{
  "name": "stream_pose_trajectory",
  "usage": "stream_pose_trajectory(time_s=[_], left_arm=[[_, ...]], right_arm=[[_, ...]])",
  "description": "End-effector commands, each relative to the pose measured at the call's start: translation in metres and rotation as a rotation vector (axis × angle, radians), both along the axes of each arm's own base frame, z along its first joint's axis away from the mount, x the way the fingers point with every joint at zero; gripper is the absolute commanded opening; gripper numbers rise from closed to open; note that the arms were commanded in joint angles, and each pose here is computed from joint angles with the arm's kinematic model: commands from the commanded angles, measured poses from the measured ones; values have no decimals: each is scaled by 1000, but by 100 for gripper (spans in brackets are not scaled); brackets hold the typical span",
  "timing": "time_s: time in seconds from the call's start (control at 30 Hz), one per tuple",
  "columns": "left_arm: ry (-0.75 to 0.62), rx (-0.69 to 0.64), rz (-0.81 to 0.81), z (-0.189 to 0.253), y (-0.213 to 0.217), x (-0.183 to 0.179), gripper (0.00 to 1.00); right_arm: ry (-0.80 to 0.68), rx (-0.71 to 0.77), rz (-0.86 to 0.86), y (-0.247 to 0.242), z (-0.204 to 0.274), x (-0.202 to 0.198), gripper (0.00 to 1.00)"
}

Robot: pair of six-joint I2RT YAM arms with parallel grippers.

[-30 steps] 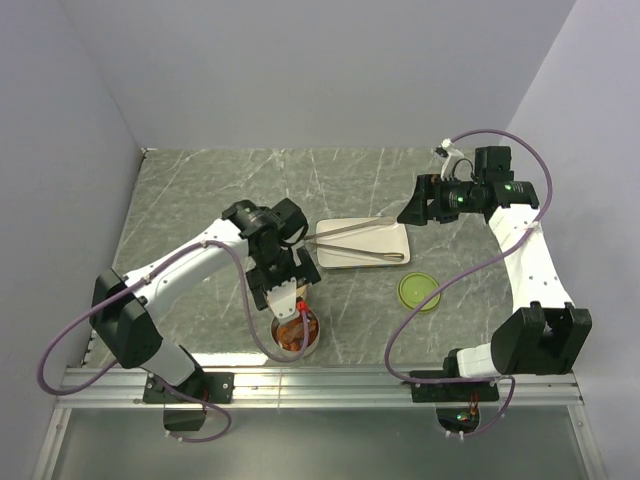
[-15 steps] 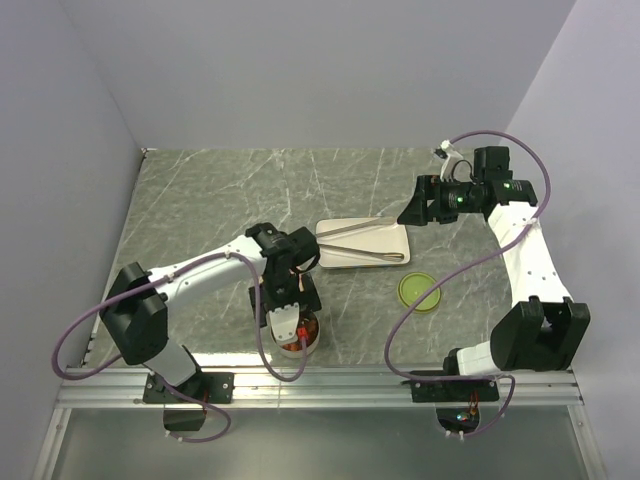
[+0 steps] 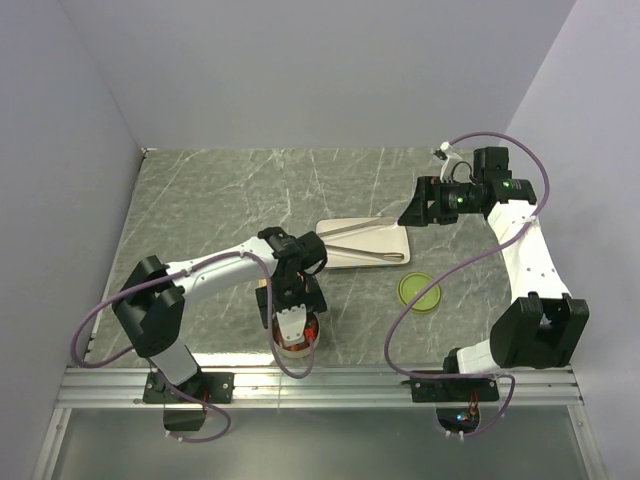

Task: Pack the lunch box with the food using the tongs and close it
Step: Move the lunch box

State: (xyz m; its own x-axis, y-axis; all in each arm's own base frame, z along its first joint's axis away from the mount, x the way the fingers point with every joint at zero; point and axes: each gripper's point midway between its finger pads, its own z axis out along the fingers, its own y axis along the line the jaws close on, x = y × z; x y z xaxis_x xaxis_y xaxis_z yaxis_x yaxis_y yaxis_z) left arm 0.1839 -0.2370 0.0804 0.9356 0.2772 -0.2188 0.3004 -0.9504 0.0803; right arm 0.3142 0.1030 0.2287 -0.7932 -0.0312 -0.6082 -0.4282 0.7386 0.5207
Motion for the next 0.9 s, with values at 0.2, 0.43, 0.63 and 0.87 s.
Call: stream_pose_trajectory(time_s=[0.2,0.43,0.63,0.87], left_arm=[[-5,77,37,-16,5,4,99],[-31,115,119,-28,6,17,99],[-70,140,177,-35,17,38,99],[-147,148,233,-46,41,79,99]], right_arm=[[-15,3,12,-3,2,3,88],[-10,1,11,-4,1,3,87],[-3,6,12,-4,0,4,87],[0,1,12,-5,0,5,87]])
